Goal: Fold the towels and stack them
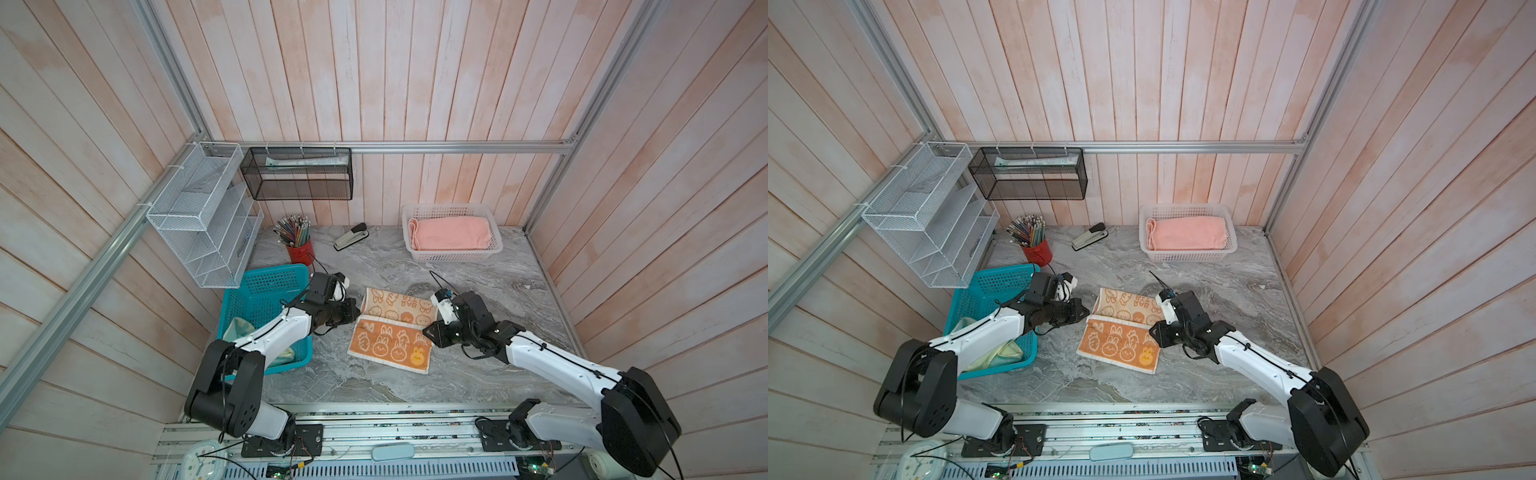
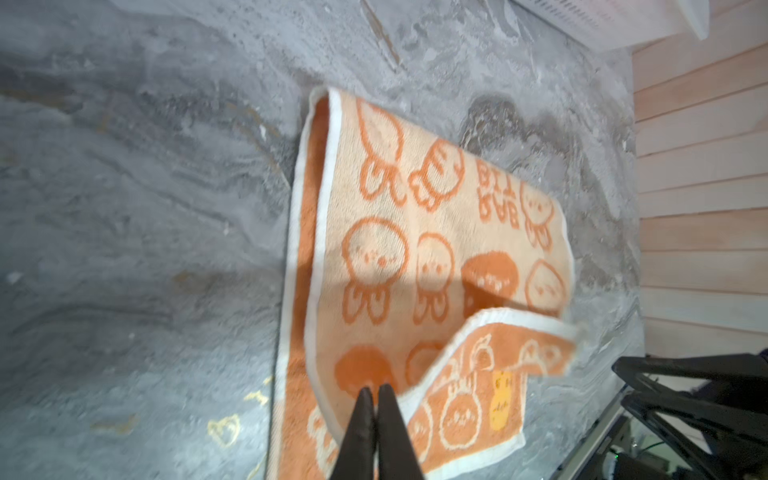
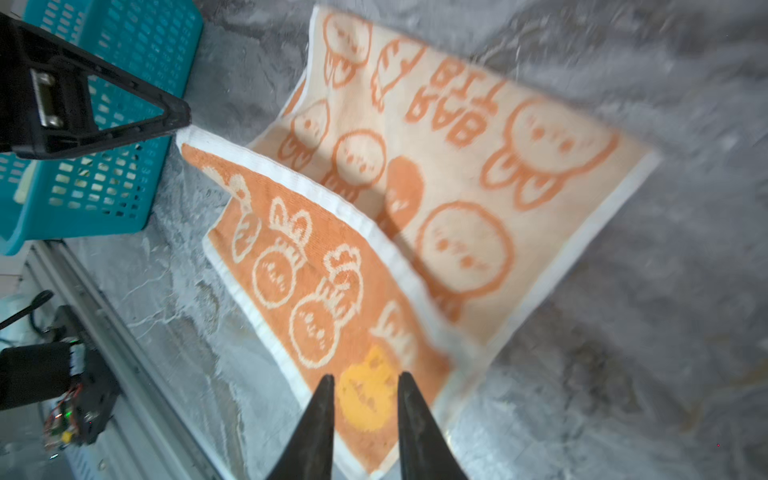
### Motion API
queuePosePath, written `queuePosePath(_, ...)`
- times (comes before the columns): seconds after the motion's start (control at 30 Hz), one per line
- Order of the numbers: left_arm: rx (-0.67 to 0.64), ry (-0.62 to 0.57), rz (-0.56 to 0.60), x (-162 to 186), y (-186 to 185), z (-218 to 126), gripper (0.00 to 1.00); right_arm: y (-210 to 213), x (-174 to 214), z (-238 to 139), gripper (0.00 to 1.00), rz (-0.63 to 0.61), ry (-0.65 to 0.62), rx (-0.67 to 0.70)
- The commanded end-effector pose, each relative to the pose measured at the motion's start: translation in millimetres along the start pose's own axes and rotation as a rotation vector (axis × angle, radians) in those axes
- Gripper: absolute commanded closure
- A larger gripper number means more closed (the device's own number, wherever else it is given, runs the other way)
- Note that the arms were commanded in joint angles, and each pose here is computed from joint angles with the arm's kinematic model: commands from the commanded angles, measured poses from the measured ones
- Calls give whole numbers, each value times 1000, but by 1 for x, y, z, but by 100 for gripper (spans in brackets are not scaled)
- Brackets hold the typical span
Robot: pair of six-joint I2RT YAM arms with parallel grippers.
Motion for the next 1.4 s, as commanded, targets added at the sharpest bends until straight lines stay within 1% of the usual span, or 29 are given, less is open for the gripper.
queuePosePath(0.0, -35, -25, -19, 18, 8, -6, 83, 11, 20, -9, 62, 32, 21, -134)
queuePosePath(0.07, -37, -31, -40, 30, 10, -12, 81, 10, 30, -17, 61, 60, 13, -144)
queuePosePath(0.1, -41, -36, -51, 35, 12, -14, 81, 7, 33, -21, 61, 82, -4, -127)
queuePosePath(0.2, -58, -69, -75, 41, 15, -22, 80, -10, 36, -33, 59, 180, -93, 3)
queuePosePath(0.3, -47, -88, -90, 39, 13, -26, 77, -23, 34, -39, 55, 257, -161, 95)
queuePosePath(0.37, -37, -84, -100, 34, 11, -25, 71, -27, 28, -36, 54, 282, -172, 92)
queuePosePath(0.47, -8, -44, -104, 22, 6, -17, 70, -26, 11, -25, 55, 292, -164, 69)
queuePosePath(0.57, 28, -10, -85, 7, -5, -3, 70, -18, -14, -6, 58, 236, -136, 49)
queuePosePath(0.67, 44, 22, -35, -8, -26, 16, 70, -17, -37, 21, 67, 169, -54, 61)
queuePosePath(0.8, 69, 88, 71, -15, -67, 58, 70, -31, -59, 58, 80, 128, 56, 98)
queuePosePath(0.93, 94, 155, 127, -11, -95, 102, 70, -50, -63, 82, 91, 148, 118, 108)
queuePosePath(1.0, 102, 196, 141, -5, -103, 122, 70, -58, -63, 90, 94, 164, 141, 106)
queuePosePath(1.1, 92, 238, 151, 3, -106, 143, 70, -63, -61, 99, 96, 158, 168, 106)
queuePosePath(1.23, 72, 298, 155, 21, -107, 150, 70, -70, -58, 108, 97, 145, 201, 125)
queuePosePath(1.37, 44, 336, 191, 50, -115, 131, 70, -81, -58, 115, 99, 152, 220, 142)
Point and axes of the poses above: each gripper's point midway between its finger pads, its own z axis out along the fingers, its own y axis along the line the jaws close on, x = y × z, the point moved 7 cm from there along -z, back along the fingers, and after that the axes turned 6 degrees about z, right-handed, at the moved point
